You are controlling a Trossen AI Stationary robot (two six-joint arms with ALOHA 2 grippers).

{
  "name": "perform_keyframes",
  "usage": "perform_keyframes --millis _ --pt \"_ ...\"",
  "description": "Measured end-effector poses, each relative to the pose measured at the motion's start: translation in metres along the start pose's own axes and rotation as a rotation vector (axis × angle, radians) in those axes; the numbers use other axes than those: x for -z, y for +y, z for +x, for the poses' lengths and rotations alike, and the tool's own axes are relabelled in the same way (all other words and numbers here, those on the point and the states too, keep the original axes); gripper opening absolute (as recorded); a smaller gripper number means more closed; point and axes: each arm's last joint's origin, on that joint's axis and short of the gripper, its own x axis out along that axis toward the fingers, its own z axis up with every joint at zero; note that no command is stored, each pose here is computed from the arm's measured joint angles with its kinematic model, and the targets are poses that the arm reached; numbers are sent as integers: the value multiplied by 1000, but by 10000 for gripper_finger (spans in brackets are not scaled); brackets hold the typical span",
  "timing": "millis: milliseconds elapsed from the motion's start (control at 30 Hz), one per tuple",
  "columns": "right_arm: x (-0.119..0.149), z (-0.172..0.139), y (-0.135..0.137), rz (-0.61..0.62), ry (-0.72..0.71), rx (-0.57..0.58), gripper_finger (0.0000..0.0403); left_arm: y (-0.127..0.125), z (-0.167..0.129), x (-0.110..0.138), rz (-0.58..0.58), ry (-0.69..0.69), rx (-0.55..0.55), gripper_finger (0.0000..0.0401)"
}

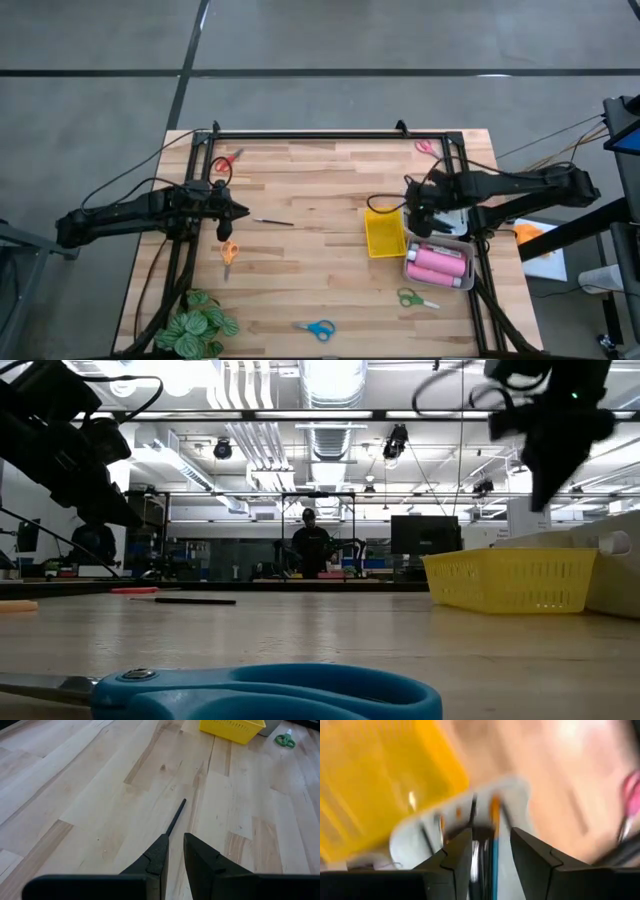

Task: Pick & Place Paint Supplies
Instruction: Put the black paint brush into the white bin

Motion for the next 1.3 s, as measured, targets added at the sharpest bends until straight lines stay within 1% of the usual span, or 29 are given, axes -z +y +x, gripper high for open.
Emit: perform_keyframes --millis 67,167,300,433,533,633,733,900,1167,1300 --pt "-5 -9 -2 21 -118 0 134 0 0 0 0 1 0 60" --pt "-12 -23 -4 28 -313 -59 134 0 0 0 0 0 0 60" --pt "-21 -40 -4 8 -599 -144 134 0 0 0 0 0 0 60" --pt "-30 -55 -4 -31 -891 -199 134 0 0 0 0 0 0 61" --pt "-34 -60 -3 -82 -1053 -239 134 0 0 0 0 0 0 61" --pt "-36 -60 0 -95 -1174 -274 134 0 0 0 0 1 0 61" --pt "-37 -53 2 -83 -1220 -285 134 0 0 0 0 0 0 61" --pt "-35 -43 4 -74 -1204 -295 134 0 0 0 0 1 0 61" --pt "-36 -46 4 -63 -1212 -301 134 0 0 0 0 0 0 61" --pt "-36 -46 4 -103 -1222 -273 134 0 0 0 0 1 0 61"
